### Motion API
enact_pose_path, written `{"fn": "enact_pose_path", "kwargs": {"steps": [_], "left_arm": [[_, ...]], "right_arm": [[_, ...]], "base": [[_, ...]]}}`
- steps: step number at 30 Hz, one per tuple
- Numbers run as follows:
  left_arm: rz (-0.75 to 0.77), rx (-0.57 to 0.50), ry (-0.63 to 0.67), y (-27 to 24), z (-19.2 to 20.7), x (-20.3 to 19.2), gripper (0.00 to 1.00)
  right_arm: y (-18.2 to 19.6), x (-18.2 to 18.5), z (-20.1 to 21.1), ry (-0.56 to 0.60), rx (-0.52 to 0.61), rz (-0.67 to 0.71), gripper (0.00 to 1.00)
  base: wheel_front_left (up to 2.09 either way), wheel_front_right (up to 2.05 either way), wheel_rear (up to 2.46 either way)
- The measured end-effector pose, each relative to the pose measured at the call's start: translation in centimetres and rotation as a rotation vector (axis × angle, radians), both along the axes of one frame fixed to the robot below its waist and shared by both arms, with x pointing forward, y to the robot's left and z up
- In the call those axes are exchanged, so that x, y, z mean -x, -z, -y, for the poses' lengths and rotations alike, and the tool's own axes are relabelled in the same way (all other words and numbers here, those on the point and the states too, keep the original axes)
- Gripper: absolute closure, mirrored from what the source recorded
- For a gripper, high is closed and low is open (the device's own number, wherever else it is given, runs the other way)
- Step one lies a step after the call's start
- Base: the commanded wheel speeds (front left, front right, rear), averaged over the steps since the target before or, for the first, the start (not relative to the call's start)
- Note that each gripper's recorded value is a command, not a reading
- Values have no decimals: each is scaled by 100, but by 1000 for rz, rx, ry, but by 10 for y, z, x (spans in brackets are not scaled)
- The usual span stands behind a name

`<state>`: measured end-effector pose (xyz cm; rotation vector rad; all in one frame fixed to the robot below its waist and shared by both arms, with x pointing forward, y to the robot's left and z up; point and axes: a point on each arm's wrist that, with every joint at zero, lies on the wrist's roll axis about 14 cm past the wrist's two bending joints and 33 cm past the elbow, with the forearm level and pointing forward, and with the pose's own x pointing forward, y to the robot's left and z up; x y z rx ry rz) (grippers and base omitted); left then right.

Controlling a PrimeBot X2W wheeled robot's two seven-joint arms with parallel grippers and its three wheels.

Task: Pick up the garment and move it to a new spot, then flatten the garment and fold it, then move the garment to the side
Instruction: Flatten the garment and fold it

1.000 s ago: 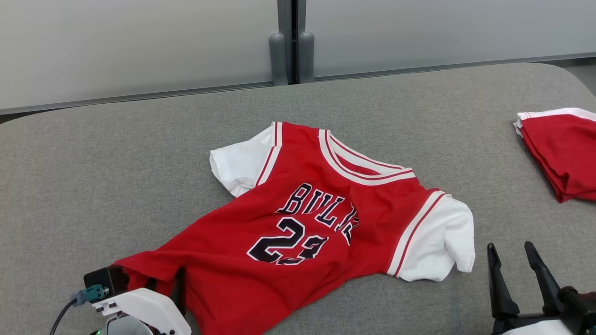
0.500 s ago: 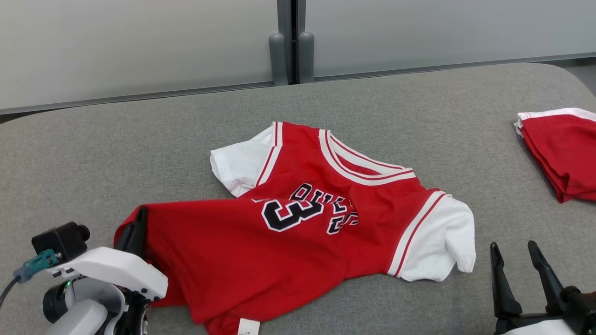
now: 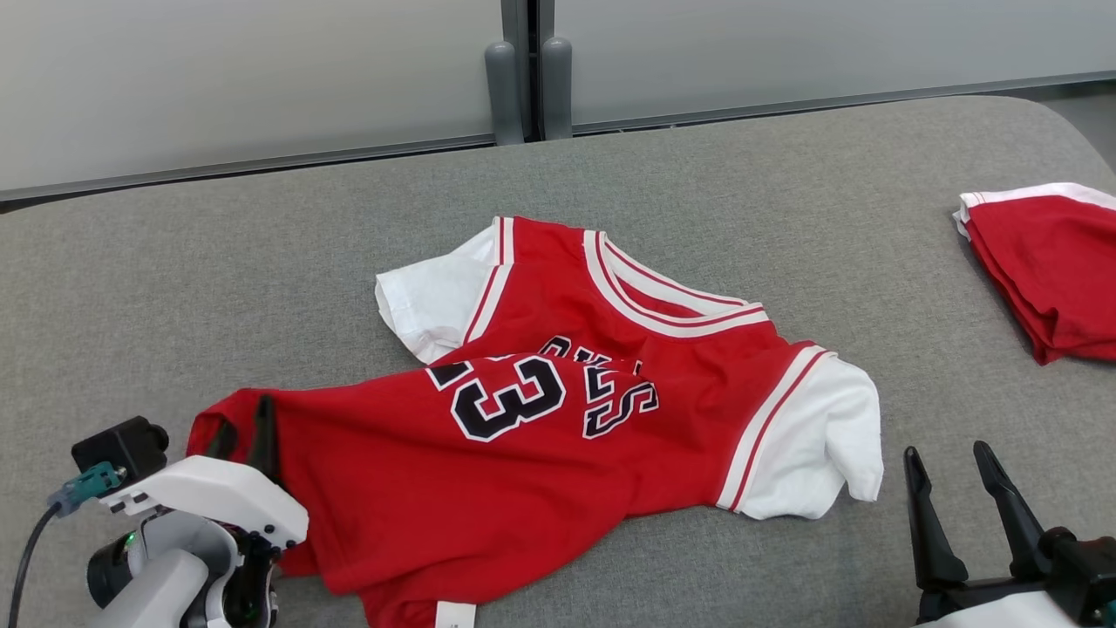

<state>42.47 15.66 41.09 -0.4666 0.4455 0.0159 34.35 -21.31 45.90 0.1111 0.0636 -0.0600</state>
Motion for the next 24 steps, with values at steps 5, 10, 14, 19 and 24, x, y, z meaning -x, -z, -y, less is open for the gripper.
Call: {"fn": "enact_pose_path", "kwargs": {"steps": [5,10,14,19,24], "left_arm": [[10,36,-45,2,-5,3,0],[5,95,-92,2,-6,29,0],[25,135,-68,-10,6,58,0],[-14,173,34,-19,32,93,0],[-127,208,139,-7,52,124,0]], "right_arm": [[3,2,1,4,0,-12,0],[3,3,1,4,-2,-10,0],[1,2,-2,-9,-3,-3,0],[-1,0,-11,-37,-6,6,0],[-2,-3,-14,-46,-7,10,0]], "base": [[0,0,0],[0,0,0],[0,0,0],[0,0,0],[0,0,0]]}}
